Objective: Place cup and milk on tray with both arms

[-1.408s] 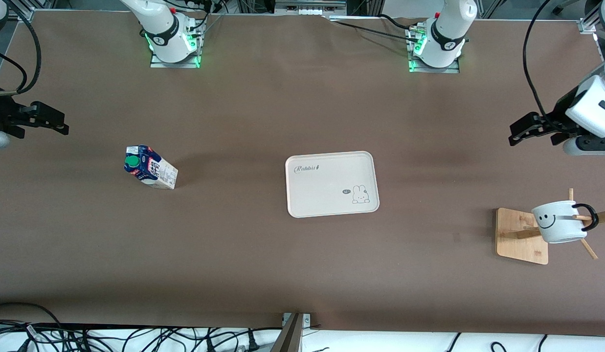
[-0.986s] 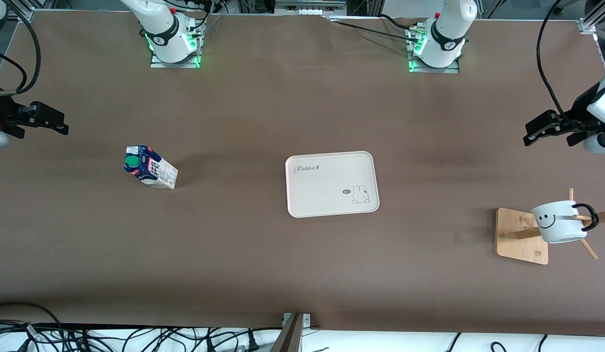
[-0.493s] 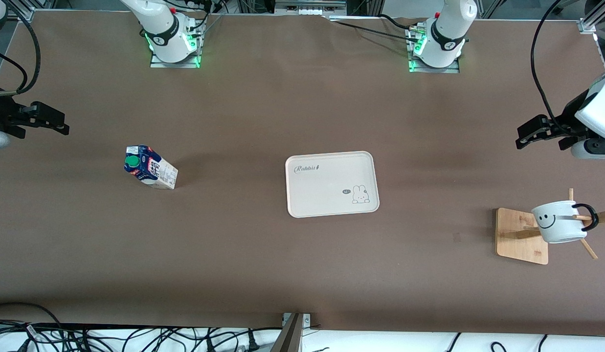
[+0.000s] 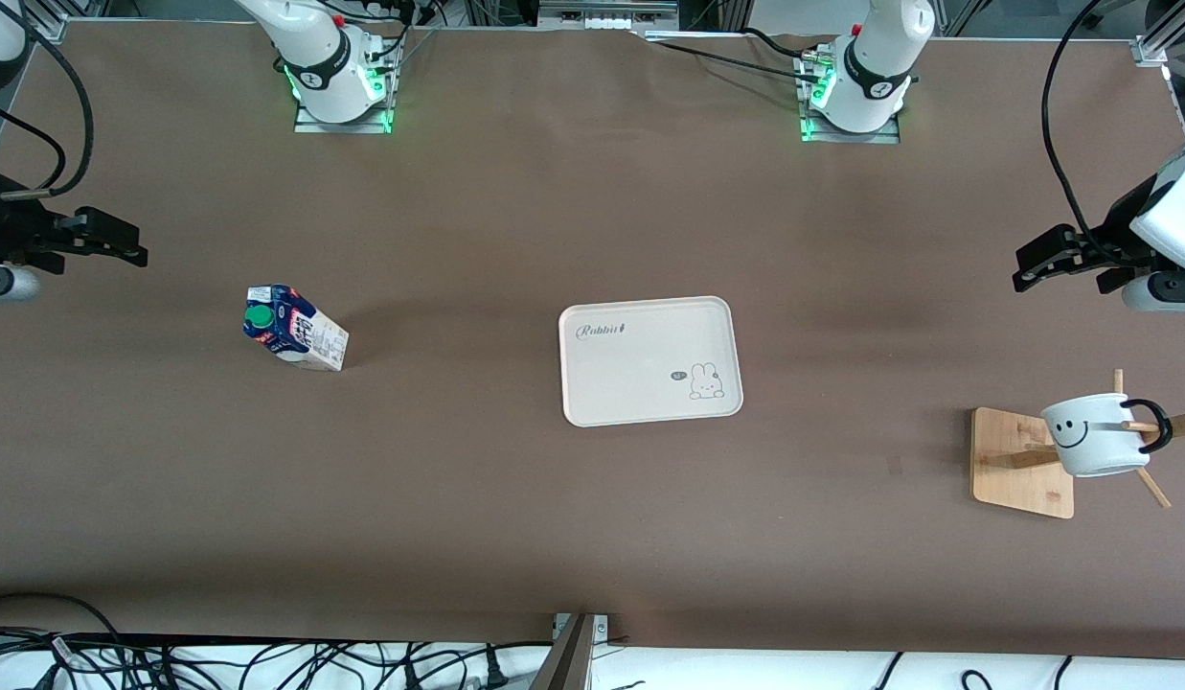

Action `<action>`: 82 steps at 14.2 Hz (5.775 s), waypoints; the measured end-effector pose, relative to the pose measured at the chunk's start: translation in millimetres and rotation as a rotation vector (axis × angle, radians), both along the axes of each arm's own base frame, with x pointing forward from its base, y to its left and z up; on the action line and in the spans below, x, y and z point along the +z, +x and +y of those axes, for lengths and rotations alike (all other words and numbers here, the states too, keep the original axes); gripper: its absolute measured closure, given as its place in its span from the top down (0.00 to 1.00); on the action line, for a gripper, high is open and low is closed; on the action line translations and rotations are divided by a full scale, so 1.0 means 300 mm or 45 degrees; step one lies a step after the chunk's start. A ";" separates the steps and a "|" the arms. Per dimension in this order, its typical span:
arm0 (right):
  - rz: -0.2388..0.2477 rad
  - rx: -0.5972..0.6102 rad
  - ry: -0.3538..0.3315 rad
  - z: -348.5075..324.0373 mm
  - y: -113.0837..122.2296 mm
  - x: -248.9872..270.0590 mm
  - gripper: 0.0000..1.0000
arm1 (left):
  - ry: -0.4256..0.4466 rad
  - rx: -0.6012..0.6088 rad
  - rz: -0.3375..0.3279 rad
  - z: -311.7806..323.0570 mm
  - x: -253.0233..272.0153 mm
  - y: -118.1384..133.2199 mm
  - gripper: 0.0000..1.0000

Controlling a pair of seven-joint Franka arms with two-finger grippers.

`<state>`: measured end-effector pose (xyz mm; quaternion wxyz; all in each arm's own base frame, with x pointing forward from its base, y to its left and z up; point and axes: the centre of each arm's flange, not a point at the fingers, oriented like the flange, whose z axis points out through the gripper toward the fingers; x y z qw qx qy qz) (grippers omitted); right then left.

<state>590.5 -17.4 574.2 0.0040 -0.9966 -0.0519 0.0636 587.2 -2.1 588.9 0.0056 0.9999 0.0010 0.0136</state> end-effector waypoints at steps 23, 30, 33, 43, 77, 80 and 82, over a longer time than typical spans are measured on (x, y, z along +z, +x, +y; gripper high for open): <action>0.218 -0.172 0.049 0.068 0.182 -0.581 1.00 | 0.000 0.002 0.007 0.003 -0.008 0.003 1.00; 0.282 -0.216 0.027 0.149 0.173 -0.692 1.00 | 0.000 0.002 0.007 0.003 -0.008 0.004 1.00; 0.356 -0.213 0.020 0.149 0.141 -0.712 1.00 | 0.000 0.002 0.007 0.003 -0.008 0.004 1.00; 0.388 -0.230 0.013 0.121 0.086 -0.735 1.00 | 0.000 0.002 0.006 0.003 -0.007 0.004 1.00; 0.390 -0.227 0.017 0.141 0.080 -0.859 0.43 | -0.001 -0.014 0.001 -0.020 -0.001 0.005 1.00; 0.390 -0.228 0.022 0.144 0.080 -0.859 0.41 | -0.001 -0.017 0.001 -0.021 -0.001 0.005 1.00; 0.387 -0.227 0.023 0.147 0.081 -0.853 0.41 | -0.001 -0.022 0.001 -0.021 -0.001 0.005 1.00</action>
